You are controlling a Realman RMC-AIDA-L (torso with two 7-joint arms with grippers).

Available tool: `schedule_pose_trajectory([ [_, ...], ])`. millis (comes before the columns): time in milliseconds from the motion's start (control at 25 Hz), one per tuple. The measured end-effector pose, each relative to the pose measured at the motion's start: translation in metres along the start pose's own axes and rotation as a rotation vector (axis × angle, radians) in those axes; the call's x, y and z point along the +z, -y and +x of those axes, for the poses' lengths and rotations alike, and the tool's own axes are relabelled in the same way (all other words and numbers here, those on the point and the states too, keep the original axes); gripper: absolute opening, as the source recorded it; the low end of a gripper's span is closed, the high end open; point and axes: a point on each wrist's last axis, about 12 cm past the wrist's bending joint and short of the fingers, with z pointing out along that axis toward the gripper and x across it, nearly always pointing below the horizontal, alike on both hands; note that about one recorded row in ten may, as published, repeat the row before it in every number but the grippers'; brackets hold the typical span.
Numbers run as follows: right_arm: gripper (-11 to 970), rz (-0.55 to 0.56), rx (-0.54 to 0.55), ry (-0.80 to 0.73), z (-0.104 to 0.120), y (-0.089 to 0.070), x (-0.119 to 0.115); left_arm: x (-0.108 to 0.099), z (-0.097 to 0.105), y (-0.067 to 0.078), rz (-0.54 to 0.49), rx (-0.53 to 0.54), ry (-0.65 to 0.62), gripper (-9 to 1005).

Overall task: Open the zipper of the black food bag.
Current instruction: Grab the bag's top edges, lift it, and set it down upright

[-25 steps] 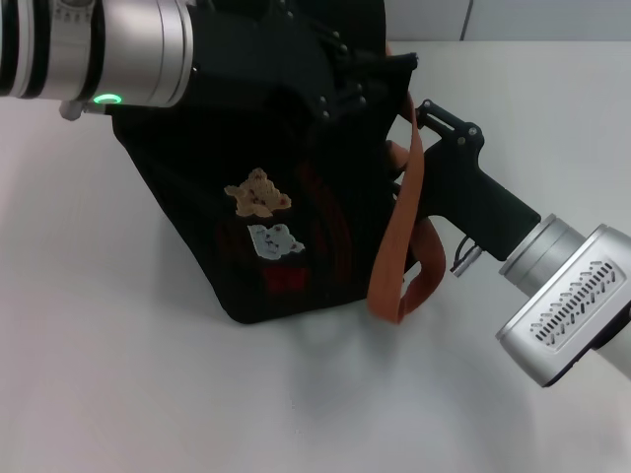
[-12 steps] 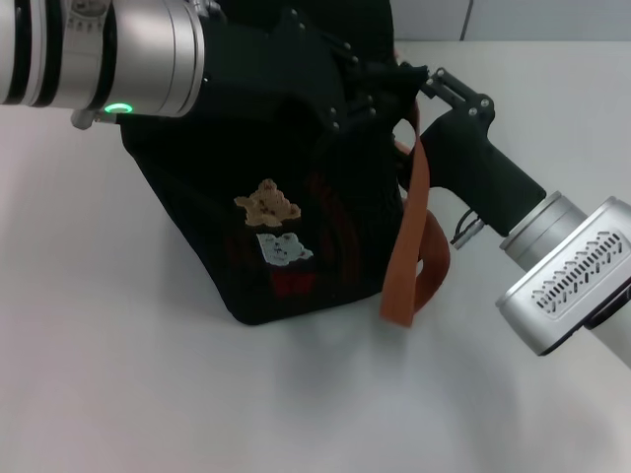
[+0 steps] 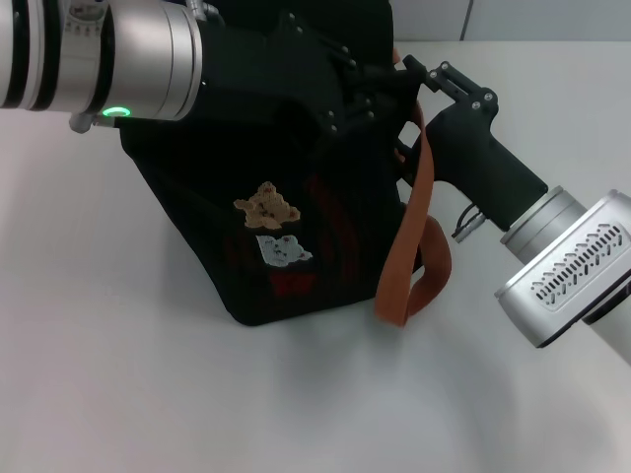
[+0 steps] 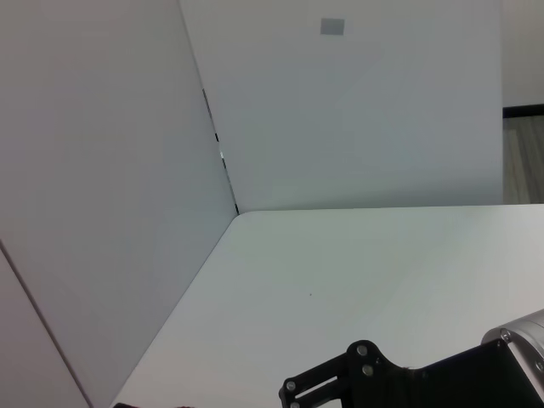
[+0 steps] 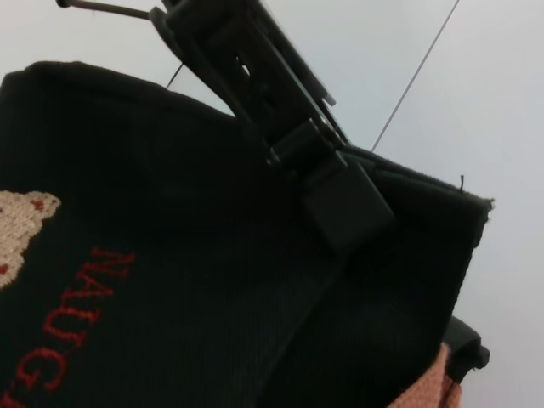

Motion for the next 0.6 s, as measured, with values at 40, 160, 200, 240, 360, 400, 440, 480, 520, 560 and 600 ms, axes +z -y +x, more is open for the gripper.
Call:
schedule_pose_trajectory([
  [40, 556, -0.002, 0.000, 0.000, 0.0001, -0.0002, -0.0001, -0.0001, 0.0001, -0.0001, 0.000, 0.000, 0.000, 191],
  [160, 555, -0.007, -0.002, -0.002, 0.0004, -0.0010, -0.0007, -0.0002, 0.0001, -0.0001, 0.000, 0.002, -0.001, 191],
  [200, 520, -0.008, -0.002, -0.003, 0.0004, -0.0012, -0.0009, -0.0001, 0.0000, -0.0002, 0.000, 0.002, 0.000, 191],
  [240, 486, -0.008, -0.006, -0.004, 0.0006, -0.0013, -0.0013, -0.0001, -0.0002, -0.0002, -0.001, 0.003, 0.000, 191],
  [360, 382, -0.008, -0.007, -0.004, 0.0007, -0.0014, -0.0016, 0.0000, -0.0005, -0.0005, -0.002, 0.004, 0.001, 191],
  [400, 361, -0.007, -0.007, -0.004, 0.0008, -0.0015, -0.0018, 0.0001, -0.0004, -0.0006, -0.002, 0.004, 0.001, 191],
  [440, 341, -0.007, -0.007, -0.004, 0.0007, -0.0015, -0.0018, 0.0002, 0.0000, -0.0007, -0.003, 0.002, 0.001, 191],
  [480, 320, -0.007, -0.007, -0.003, 0.0006, -0.0014, -0.0018, 0.0002, 0.0000, -0.0007, -0.003, 0.002, 0.001, 191],
  [520, 300, -0.007, -0.008, -0.003, 0.0007, -0.0013, -0.0018, 0.0003, 0.0002, -0.0008, -0.003, 0.002, 0.000, 191],
  [560, 279, -0.007, -0.009, -0.003, 0.0007, -0.0013, -0.0018, 0.0005, 0.0002, -0.0008, -0.002, 0.001, 0.000, 191],
  [600, 259, -0.008, -0.009, -0.003, 0.0007, -0.0012, -0.0017, 0.0008, 0.0004, -0.0010, -0.002, 0.001, 0.000, 190],
])
